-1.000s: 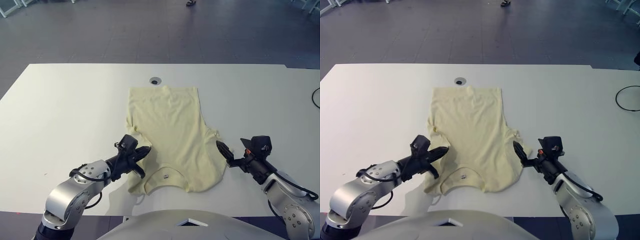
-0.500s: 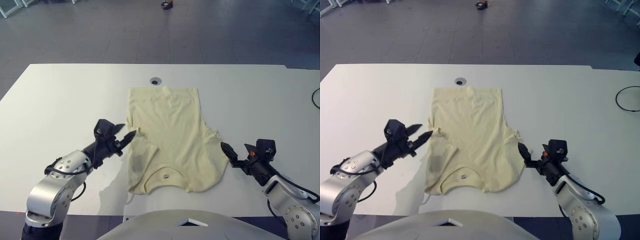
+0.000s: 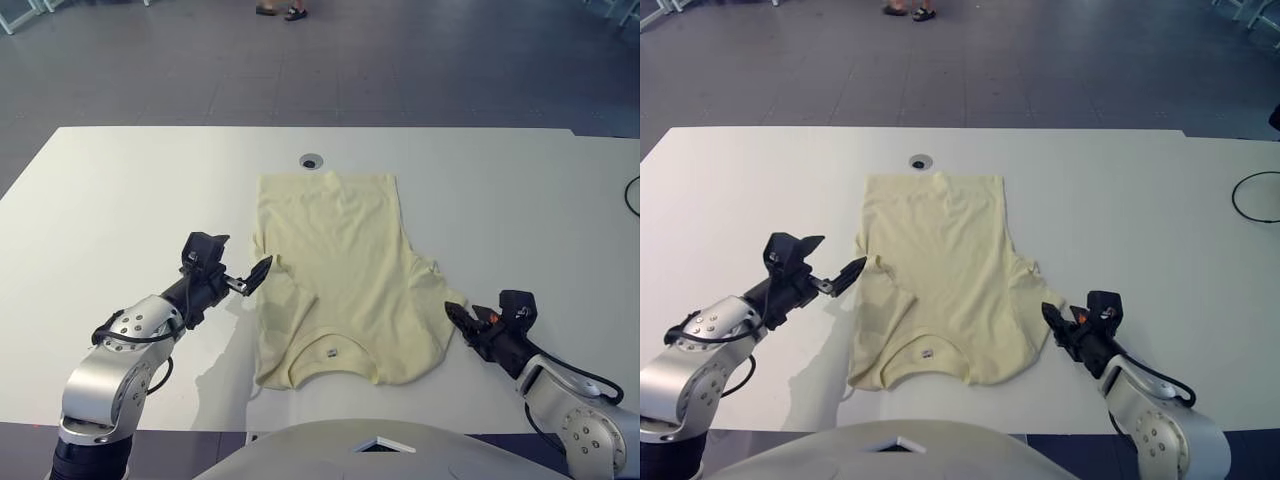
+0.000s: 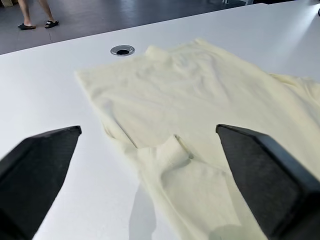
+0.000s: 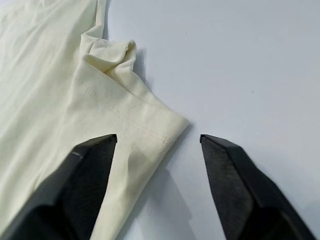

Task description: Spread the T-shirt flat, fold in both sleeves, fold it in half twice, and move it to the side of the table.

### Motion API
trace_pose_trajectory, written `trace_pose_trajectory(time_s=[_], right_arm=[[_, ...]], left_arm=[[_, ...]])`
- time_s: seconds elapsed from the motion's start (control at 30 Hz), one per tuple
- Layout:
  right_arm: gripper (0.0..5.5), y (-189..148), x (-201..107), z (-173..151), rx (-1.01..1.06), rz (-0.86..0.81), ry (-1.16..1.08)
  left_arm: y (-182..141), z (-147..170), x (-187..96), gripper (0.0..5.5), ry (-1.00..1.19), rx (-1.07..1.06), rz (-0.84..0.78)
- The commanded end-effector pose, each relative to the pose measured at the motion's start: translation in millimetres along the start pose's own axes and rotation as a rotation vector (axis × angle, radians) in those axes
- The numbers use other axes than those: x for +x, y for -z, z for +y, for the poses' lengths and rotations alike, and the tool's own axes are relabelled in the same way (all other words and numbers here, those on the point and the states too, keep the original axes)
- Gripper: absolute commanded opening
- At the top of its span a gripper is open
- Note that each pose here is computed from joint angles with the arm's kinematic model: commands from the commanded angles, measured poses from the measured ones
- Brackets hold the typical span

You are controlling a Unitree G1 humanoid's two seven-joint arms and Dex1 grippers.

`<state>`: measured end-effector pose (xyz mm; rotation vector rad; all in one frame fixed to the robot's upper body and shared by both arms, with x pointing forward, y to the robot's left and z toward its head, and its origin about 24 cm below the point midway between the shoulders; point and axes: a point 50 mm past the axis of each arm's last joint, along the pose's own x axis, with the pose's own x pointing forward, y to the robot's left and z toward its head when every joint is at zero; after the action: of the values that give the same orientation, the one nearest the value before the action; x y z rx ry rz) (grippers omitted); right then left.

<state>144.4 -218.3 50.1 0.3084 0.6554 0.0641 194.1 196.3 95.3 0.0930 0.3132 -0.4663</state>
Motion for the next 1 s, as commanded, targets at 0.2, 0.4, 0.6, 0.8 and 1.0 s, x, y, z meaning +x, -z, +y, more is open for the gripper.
trace_pose_trajectory(time_s=[0.2,0.4,0.6,0.8,1.0], right_arm=[[1.34,4,9,4,0.16,0.028,-0.019],[0.35,-7,6,2,0.139,-0.016,0.0],[0.01,-24,-4,8,0.074,-0.073,-0.036],[0.01,-33,-8,34,-0.071,-0.067,-0.162],[0.01,-28,-4,59,-0.315,0.028,-0.297]], left_arm=[[3,4,-3,5.4,-0.026,0.005,0.009],[4,3,-4,5.4,-0.034,0.003,0.009],[6,4,-5,5.4,-0.045,-0.001,0.011],[7,1,-4,5.4,-0.028,0.021,0.018],[9,1,-2,5.4,-0.015,0.035,0.027]])
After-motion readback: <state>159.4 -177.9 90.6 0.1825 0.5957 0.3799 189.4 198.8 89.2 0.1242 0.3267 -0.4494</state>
